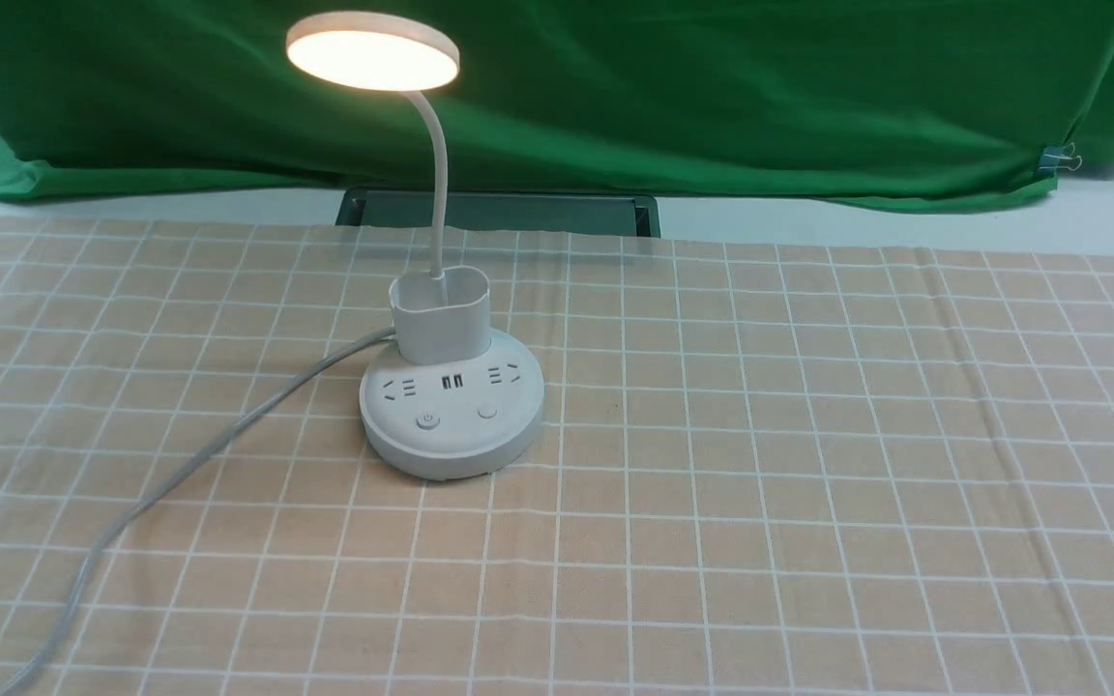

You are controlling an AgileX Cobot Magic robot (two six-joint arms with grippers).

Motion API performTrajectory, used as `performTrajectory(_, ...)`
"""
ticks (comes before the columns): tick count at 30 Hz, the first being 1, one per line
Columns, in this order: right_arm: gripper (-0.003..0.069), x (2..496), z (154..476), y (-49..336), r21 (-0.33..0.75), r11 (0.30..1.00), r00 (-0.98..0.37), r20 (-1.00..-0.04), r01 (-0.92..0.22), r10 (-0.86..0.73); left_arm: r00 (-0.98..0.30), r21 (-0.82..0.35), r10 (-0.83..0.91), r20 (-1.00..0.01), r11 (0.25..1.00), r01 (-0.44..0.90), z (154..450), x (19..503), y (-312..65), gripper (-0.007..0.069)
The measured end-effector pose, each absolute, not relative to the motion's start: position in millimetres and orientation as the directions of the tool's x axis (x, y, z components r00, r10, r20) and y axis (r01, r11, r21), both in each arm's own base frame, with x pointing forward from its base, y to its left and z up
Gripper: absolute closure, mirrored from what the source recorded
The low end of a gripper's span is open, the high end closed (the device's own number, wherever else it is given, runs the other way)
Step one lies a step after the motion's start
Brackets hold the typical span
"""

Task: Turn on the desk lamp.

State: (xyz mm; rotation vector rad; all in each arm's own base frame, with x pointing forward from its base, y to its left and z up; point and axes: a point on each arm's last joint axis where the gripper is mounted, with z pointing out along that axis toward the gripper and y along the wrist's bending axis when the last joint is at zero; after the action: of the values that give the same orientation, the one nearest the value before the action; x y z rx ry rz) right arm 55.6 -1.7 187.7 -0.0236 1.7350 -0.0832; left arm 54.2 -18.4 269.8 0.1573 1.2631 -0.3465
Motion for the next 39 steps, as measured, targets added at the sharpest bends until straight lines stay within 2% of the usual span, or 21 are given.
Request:
performTrajectory(5,0.0421,55.6,187.7,-1.7,-0.069,0.997,-0.165,-0.984,0.031,-0.063,0.248,-0.075,-0.114,-0.962,0.984,0.161,230.8,53.3,-7.8,0.0624)
performTrajectory(8,0.0421,55.6,187.7,-1.7,-0.069,0.997,-0.165,-0.984,0.031,-0.063,0.202,-0.076,-0.103,-0.974,0.987,0.139,224.3,54.2,-6.8,0.0624)
performTrajectory(16,0.0421,55.6,187.7,-1.7,-0.069,0.997,-0.164,-0.984,0.031,-0.063,-0.113,-0.135,-0.123,-0.986,0.985,0.108,195.4,55.9,-7.1,0.0624)
performTrajectory(18,0.0421,55.6,187.7,-1.7,-0.069,0.997,-0.164,-0.984,0.031,-0.063,-0.155,-0.141,-0.124,-0.98,0.985,0.104,191.4,55.4,-7.2,0.0624)
performTrajectory(39,0.0421,55.6,187.7,-1.7,-0.069,0.997,-0.164,-0.984,0.031,-0.063,-0.168,-0.142,-0.123,-0.978,0.985,0.103,190.2,55.1,-7.3,0.0624)
